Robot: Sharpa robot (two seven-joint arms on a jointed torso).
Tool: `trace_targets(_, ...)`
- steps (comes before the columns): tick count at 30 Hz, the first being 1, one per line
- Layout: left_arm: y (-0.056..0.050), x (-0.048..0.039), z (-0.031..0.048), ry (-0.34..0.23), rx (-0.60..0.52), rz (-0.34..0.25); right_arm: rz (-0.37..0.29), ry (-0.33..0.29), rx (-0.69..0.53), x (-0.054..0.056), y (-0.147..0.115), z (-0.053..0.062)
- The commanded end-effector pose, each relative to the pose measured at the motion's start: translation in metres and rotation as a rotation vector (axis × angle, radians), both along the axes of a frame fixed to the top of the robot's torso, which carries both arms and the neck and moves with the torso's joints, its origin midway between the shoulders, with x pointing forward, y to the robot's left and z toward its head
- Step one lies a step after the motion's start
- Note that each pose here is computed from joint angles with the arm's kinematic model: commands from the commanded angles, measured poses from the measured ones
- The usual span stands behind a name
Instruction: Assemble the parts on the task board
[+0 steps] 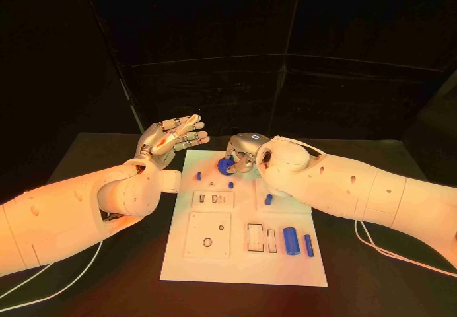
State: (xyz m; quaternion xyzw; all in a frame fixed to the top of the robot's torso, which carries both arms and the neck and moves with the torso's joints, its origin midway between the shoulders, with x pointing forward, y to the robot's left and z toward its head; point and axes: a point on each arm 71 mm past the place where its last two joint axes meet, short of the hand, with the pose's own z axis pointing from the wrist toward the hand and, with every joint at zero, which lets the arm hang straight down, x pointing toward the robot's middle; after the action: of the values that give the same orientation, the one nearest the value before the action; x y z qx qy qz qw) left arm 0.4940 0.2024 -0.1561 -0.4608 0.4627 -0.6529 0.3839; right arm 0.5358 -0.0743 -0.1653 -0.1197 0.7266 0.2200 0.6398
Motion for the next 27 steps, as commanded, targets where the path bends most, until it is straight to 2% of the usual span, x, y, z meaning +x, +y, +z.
trace_targets(1, -0.001, 0.0001, 0.0016, -0.006, -0.003, -0.009, 0.000, 0.000, -0.010, 0.000, 0.001, 0.000)
trace_targets(8, -0.001, 0.0003, 0.0014, -0.006, -0.002, -0.008, -0.004, 0.003, 0.003, 0.000, 0.002, 0.000)
trace_targets(14, 0.000, 0.0006, 0.0013, -0.005, -0.001, -0.006, -0.006, 0.062, -0.002, 0.001, 0.001, -0.004)
trace_targets(19, 0.001, 0.0007, 0.0013, -0.005, -0.001, -0.004, -0.014, 0.079, -0.002, 0.002, 0.000, -0.005)
trace_targets(21, 0.001, 0.0007, 0.0013, -0.005, -0.001, -0.004, -0.025, 0.064, 0.015, 0.002, -0.003, -0.004)
trace_targets(27, 0.002, 0.0005, 0.0014, -0.006, 0.000, -0.003, -0.026, -0.050, 0.170, 0.001, -0.019, 0.009)
